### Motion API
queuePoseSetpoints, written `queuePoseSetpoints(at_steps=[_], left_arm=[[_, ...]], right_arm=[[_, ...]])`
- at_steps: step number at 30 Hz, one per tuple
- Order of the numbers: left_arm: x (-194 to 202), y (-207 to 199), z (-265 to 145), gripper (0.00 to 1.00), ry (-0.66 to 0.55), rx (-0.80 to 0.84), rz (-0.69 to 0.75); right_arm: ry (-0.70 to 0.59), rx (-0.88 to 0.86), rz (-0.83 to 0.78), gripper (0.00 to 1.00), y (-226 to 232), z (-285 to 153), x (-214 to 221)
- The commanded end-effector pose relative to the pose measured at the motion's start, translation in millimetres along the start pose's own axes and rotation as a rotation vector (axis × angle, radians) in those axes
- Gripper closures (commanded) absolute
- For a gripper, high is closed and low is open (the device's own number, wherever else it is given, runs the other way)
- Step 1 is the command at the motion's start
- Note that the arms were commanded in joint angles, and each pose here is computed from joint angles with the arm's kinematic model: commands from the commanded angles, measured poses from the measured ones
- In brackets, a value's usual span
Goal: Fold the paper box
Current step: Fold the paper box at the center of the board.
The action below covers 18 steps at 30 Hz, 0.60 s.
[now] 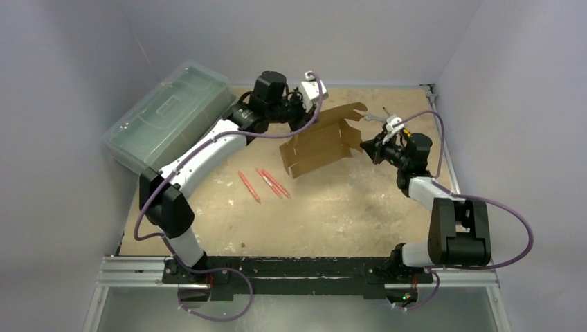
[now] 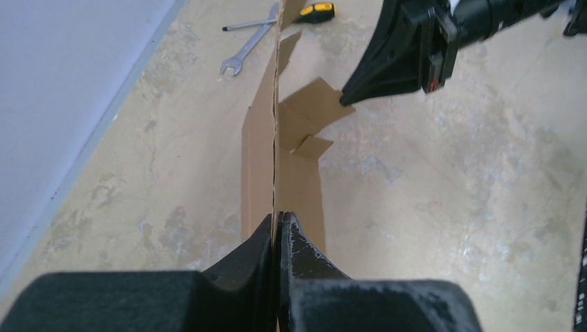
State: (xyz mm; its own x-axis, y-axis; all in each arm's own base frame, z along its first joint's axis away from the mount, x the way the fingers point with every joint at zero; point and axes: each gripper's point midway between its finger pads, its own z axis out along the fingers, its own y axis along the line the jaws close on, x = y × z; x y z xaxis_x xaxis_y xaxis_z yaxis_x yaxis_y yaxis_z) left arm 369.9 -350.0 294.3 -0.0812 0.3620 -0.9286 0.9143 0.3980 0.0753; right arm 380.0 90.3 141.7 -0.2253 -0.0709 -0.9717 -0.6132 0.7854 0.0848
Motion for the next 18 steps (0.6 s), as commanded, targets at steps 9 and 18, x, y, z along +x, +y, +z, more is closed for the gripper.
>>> queuePoseSetpoints(at_steps=[9,18], left_arm=[[37,-16,8,1.0,0.019,-0.003,0.108],[39,-13,0,1.0,-0.029,-0.085,0.006]], right_arm=[[-0.141,0.029,-0.145,1.0,-8,5,-36],[-0.048,-0.013,-0.306,1.0,-4,-2,-21]])
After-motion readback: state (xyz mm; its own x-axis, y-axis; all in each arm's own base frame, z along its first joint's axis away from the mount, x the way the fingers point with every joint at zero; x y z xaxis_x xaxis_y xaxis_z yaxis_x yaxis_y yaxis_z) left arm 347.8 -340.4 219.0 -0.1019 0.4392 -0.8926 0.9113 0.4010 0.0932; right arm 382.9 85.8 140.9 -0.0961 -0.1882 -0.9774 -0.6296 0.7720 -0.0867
